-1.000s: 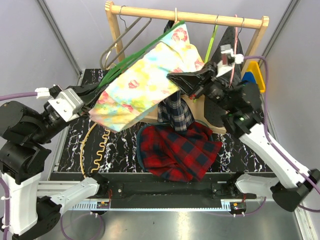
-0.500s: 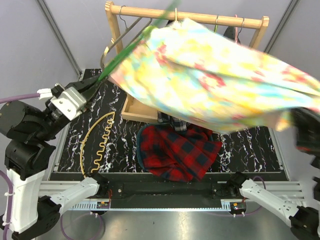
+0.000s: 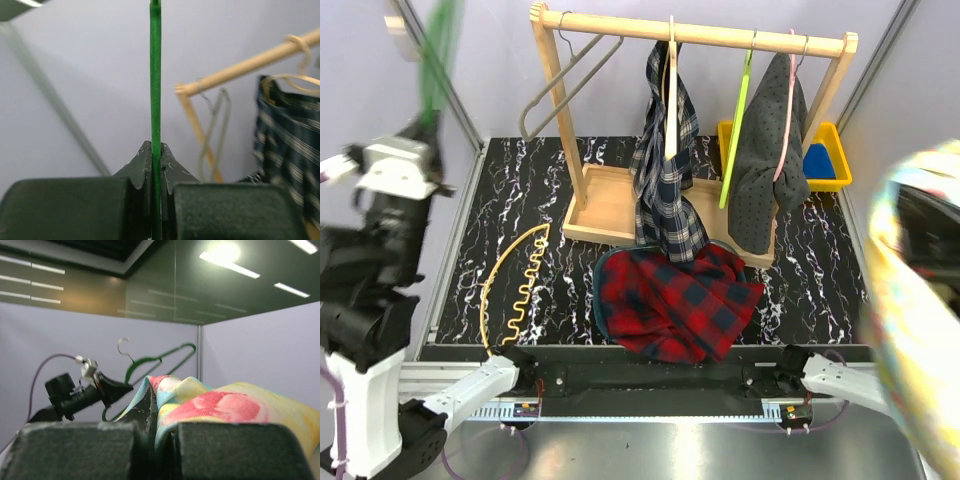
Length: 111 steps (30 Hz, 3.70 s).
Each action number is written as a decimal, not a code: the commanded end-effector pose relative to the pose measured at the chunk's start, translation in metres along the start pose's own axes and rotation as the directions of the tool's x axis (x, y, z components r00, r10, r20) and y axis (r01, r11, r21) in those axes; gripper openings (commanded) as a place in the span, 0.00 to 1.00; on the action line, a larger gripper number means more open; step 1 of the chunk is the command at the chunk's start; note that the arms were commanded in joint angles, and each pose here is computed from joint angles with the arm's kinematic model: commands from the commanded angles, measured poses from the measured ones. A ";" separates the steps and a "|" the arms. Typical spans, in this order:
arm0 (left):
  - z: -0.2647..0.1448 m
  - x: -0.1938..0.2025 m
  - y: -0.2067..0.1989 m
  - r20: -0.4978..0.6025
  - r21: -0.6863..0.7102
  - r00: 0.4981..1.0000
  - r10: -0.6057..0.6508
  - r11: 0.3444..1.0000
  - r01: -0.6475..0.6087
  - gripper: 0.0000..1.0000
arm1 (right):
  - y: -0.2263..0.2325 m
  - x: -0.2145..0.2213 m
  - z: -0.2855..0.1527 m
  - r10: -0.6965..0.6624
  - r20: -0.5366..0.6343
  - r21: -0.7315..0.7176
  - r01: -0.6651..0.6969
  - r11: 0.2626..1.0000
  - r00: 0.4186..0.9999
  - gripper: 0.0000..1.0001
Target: Remove the skirt from the hanger
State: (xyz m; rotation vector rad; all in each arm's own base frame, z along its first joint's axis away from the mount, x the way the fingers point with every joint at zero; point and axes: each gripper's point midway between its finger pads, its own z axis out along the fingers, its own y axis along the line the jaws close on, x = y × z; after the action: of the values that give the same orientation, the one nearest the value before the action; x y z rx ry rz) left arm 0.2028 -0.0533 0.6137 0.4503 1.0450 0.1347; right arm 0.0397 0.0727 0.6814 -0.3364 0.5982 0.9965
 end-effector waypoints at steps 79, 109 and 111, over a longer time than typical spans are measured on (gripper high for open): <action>0.161 0.028 -0.191 -0.227 0.557 0.849 -0.476 0.652 0.515 0.94 | -0.032 0.454 -0.233 0.397 -0.905 0.419 0.151 0.896 0.152 1.00; 0.205 0.115 -0.280 -0.336 0.408 0.912 -0.235 0.836 0.366 0.52 | -0.061 0.294 -0.130 0.369 -0.618 0.539 0.032 0.842 0.694 1.00; 0.207 0.116 -0.274 -0.334 0.387 0.915 -0.227 0.852 0.352 0.37 | -0.062 0.296 -0.129 0.366 -0.621 0.537 0.035 0.843 0.693 1.00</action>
State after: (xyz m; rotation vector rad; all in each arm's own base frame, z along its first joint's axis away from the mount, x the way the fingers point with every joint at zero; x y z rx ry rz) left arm 0.4078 -0.3397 0.4727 0.7171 1.4697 -0.4388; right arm 0.1637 0.1754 0.3798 -0.1901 1.6617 0.8392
